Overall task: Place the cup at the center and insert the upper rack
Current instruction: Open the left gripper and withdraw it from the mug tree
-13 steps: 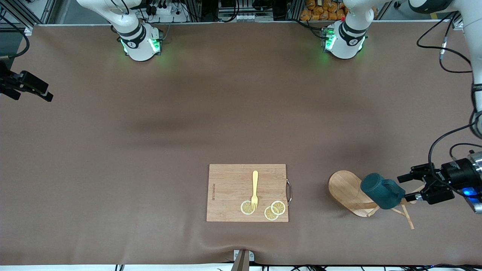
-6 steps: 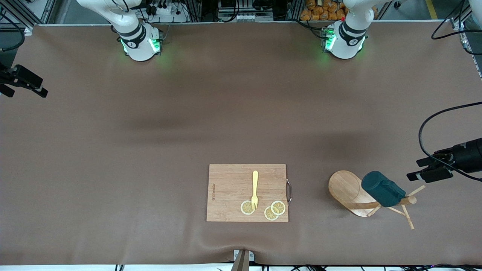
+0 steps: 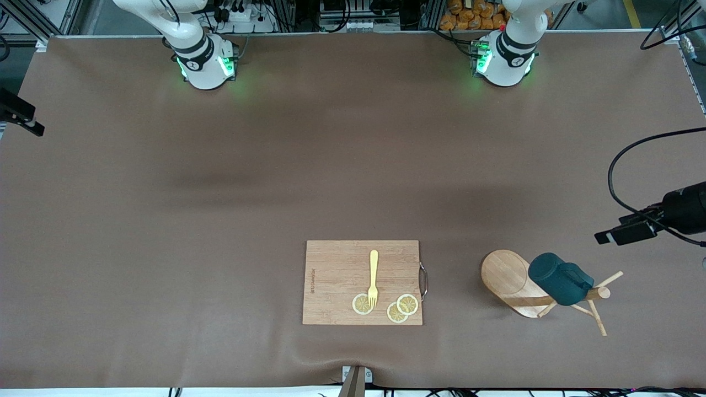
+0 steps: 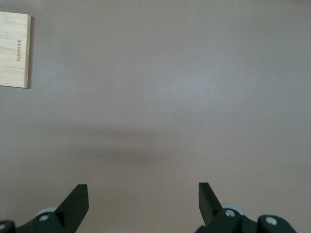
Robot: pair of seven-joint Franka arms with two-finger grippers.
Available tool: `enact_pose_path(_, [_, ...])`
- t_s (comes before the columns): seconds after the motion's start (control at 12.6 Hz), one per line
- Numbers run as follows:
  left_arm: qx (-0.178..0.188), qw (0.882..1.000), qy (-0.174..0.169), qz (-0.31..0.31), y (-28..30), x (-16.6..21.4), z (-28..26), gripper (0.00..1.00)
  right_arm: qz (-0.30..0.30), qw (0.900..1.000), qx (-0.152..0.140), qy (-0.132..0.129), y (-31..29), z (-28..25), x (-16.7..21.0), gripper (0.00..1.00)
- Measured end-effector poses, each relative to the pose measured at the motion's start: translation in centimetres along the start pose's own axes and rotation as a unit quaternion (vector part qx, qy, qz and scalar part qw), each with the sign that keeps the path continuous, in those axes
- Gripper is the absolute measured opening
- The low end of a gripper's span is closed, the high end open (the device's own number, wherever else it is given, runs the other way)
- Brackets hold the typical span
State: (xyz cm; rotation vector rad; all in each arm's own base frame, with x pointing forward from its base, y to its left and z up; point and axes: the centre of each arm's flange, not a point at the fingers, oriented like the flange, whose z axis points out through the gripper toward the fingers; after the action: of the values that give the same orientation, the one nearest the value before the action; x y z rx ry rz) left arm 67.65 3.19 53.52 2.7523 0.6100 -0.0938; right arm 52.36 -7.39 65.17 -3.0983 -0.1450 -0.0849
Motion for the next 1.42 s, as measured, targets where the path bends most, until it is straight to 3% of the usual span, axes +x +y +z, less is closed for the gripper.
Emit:
enact_pose_path(0.32, [0.040, 0.999, 0.011, 0.028, 1.6, -2.6, -2.0, 1.00, 0.050, 0.999, 0.002, -0.004, -3.6, 0.2, 0.7, 1.00])
enact_pose_path(0.63, [0.076, 0.995, 0.023, 0.069, 3.1, -5.9, -3.6, 1.00, 0.063, 0.998, 0.003, -0.016, -4.0, 0.4, 0.5, 1.00])
enact_pose_path(1.42, [0.198, 0.968, 0.052, 0.144, 7.2, -15.6, -3.7, 1.00, 0.073, 0.997, 0.000, -0.006, -3.2, -0.8, 0.4, 1.00])
